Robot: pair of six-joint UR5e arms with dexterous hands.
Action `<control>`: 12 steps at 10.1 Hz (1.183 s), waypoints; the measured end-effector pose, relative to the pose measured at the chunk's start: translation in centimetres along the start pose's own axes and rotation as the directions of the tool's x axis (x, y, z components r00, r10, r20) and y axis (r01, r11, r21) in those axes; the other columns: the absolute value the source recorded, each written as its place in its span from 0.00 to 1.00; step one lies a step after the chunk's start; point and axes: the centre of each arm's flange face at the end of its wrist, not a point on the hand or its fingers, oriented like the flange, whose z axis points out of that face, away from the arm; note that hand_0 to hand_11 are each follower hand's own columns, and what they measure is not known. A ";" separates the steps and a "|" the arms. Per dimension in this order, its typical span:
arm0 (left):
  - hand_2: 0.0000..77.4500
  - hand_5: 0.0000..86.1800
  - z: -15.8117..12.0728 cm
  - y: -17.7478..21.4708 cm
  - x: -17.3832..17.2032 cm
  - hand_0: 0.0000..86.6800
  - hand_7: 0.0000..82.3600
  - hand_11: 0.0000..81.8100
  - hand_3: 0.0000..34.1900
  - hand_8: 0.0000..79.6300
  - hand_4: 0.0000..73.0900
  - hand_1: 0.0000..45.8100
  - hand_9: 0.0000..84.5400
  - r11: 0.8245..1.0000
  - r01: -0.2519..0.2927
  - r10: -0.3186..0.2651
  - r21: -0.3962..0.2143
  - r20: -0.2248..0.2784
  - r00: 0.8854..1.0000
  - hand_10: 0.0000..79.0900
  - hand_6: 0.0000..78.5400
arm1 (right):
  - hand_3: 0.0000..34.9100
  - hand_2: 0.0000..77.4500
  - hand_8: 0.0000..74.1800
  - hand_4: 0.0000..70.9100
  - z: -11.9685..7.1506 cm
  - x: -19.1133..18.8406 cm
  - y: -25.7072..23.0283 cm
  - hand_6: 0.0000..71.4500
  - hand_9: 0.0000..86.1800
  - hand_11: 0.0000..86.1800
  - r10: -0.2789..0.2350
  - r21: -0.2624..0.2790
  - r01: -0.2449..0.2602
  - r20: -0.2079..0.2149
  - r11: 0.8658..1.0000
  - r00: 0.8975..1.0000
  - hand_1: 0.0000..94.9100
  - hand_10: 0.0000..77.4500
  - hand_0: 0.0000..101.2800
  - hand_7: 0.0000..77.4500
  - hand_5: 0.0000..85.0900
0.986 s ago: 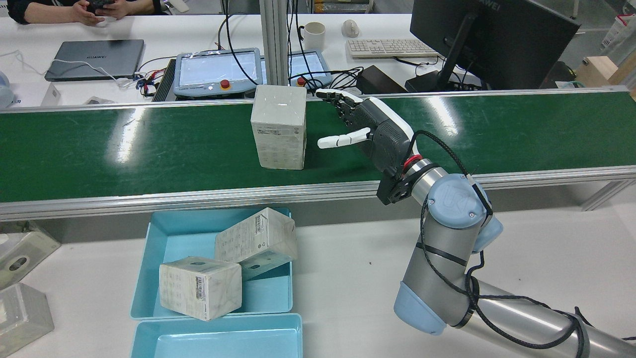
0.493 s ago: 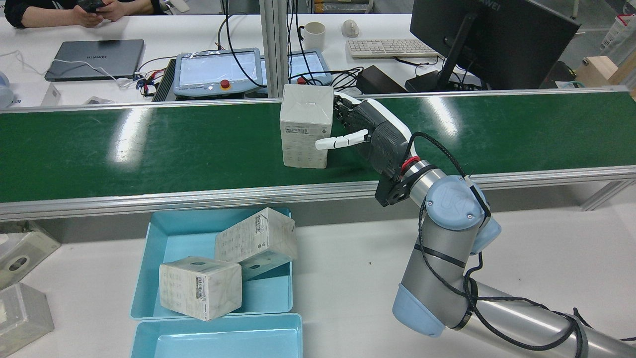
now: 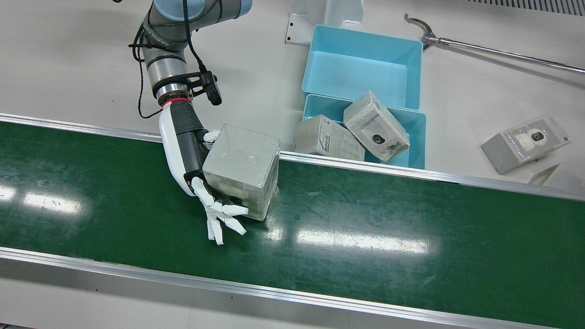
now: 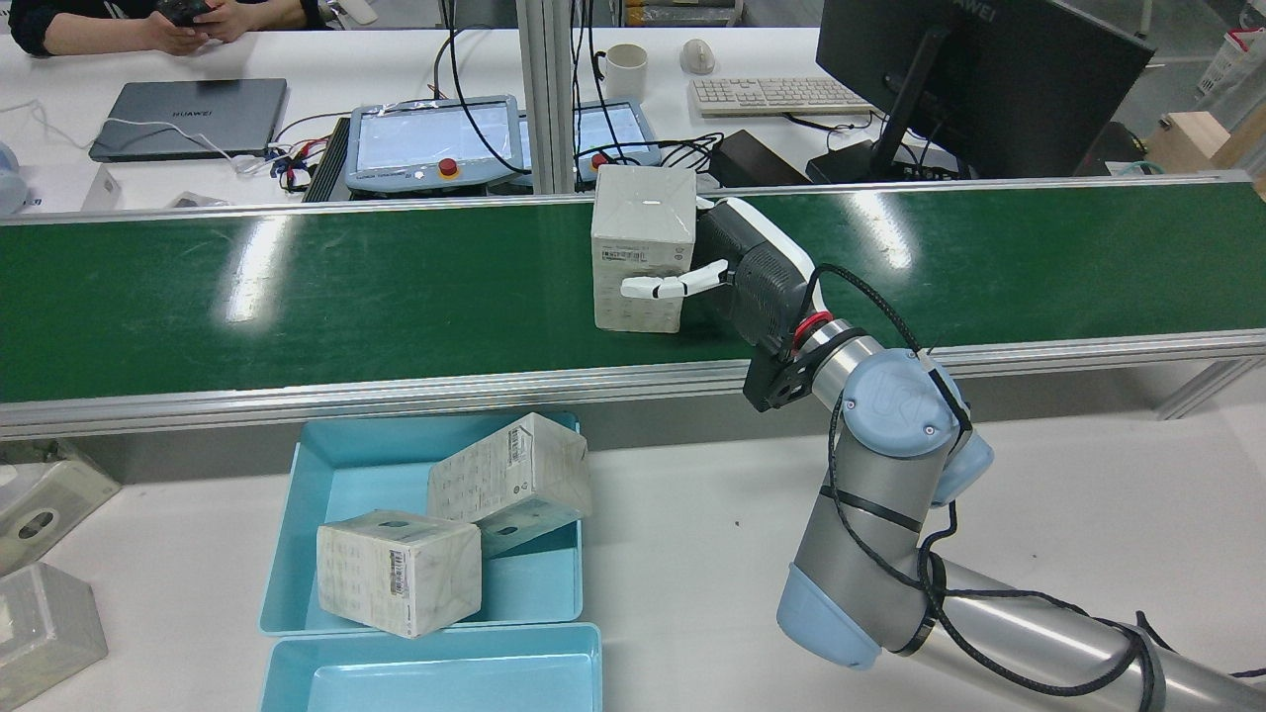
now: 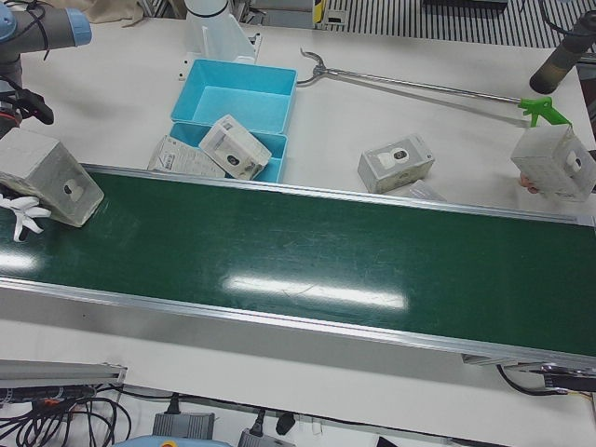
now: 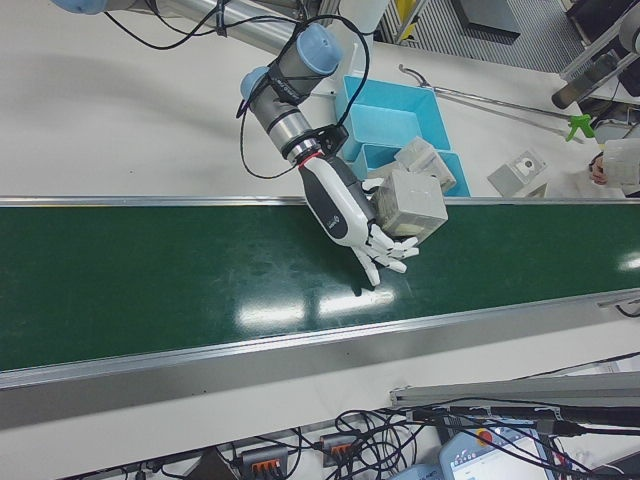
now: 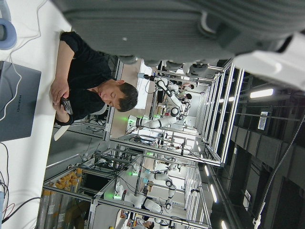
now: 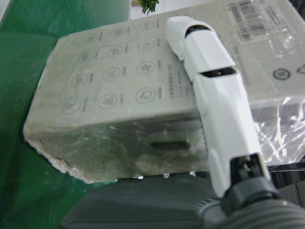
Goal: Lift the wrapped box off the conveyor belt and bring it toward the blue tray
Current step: 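Close the right hand around the wrapped white box on the belt, then lift the box off the belt and swing it toward the blue tray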
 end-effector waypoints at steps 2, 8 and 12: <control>0.01 0.01 0.0 0.0 0.0 0.00 0.00 0.01 0.00 0.01 0.00 0.00 0.01 1.000 0.000 0.000 0.000 0.000 1.000 0.01 0.01 | 0.00 0.39 0.47 0.32 0.4 -1.1 1.7 0.41 0.37 0.17 -0.002 -0.004 0.002 0.012 1.000 1.000 0.18 0.25 0.58 0.39 0.56; 0.01 0.01 0.0 0.0 0.0 0.00 0.01 0.01 0.00 0.01 0.00 0.00 0.00 1.000 0.000 0.000 0.000 0.000 1.000 0.01 0.01 | 0.02 0.39 0.68 0.50 1.6 2.9 11.8 0.60 0.46 0.42 0.072 -0.119 -0.080 -0.069 0.990 0.995 0.11 0.51 0.61 0.52 0.74; 0.01 0.01 0.0 0.0 0.0 0.00 0.01 0.01 0.00 0.01 0.00 0.00 0.01 1.000 0.000 0.000 0.000 0.000 1.000 0.01 0.01 | 0.01 0.41 0.74 0.62 2.1 10.5 15.3 0.65 0.46 0.43 0.105 -0.131 -0.128 -0.171 0.983 0.980 0.02 0.57 0.61 0.52 0.83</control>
